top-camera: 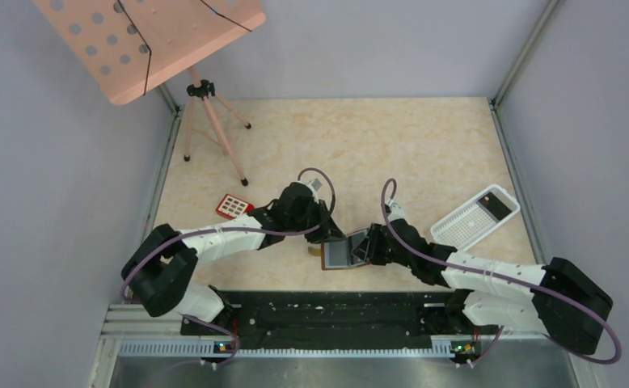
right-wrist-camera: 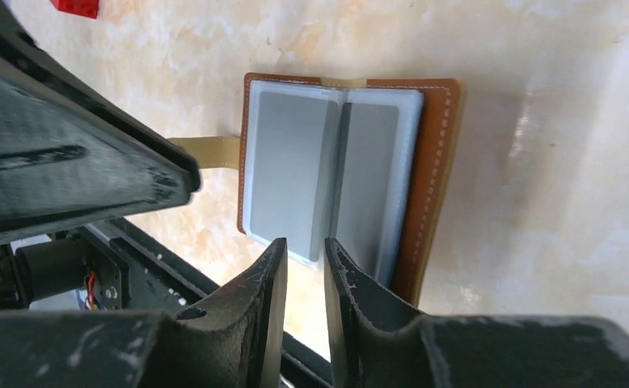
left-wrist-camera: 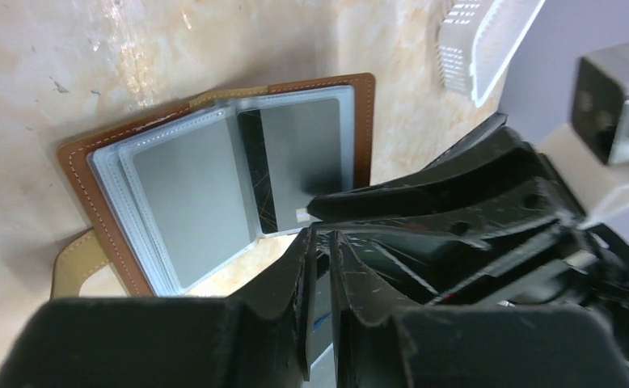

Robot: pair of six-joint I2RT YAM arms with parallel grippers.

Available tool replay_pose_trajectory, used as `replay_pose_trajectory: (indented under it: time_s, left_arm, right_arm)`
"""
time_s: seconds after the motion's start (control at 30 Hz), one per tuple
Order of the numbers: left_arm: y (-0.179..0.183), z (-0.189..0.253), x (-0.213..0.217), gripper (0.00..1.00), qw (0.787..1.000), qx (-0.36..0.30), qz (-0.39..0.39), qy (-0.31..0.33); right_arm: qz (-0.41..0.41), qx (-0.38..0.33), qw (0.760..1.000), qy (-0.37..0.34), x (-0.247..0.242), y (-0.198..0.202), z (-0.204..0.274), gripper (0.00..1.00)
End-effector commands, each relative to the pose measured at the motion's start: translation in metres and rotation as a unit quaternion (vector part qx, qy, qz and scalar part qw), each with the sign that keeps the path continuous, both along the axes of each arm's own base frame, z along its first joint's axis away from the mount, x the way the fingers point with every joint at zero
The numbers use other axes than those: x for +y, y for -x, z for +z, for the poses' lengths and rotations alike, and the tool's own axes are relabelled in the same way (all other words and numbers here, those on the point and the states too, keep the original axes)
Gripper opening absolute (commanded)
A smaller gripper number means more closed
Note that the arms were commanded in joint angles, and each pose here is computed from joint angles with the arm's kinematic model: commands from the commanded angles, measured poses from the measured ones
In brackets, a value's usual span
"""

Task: Take the credit cards out of the card holder
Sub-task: Remove the credit card from the card holder.

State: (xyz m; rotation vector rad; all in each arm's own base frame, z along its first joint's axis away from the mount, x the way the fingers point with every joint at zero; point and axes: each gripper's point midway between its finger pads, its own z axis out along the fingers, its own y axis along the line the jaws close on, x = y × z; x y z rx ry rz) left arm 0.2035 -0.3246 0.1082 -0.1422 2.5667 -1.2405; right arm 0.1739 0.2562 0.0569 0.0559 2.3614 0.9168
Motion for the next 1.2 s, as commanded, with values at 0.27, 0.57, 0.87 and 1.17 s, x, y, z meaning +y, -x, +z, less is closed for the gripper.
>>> replay_pose_trajectory:
  time_s: [0.27,0.57,0.87,1.17]
  left_arm:
    - [0.003,-0.035,-0.027,0.17,0.999,0.015,-0.028,-0.012]
    - [0.008,-0.052,-0.031,0.27,0.999,0.010,-0.036,-0.022]
    - [0.007,-0.062,-0.027,0.31,0.999,-0.001,-0.034,-0.038]
    - [0.010,-0.068,-0.024,0.32,0.998,-0.011,-0.036,-0.055]
  right_arm:
    - [-0.043,0.002,0.998,0.043,-0.032,-0.007,-0.016,0.23]
    - [-0.049,0.037,0.996,0.061,-0.043,0.004,-0.043,0.14]
    - [-0.056,0.028,0.997,0.051,-0.043,0.001,-0.031,0.12]
    - [-0.054,-0.016,0.997,0.051,-0.035,-0.018,0.002,0.15]
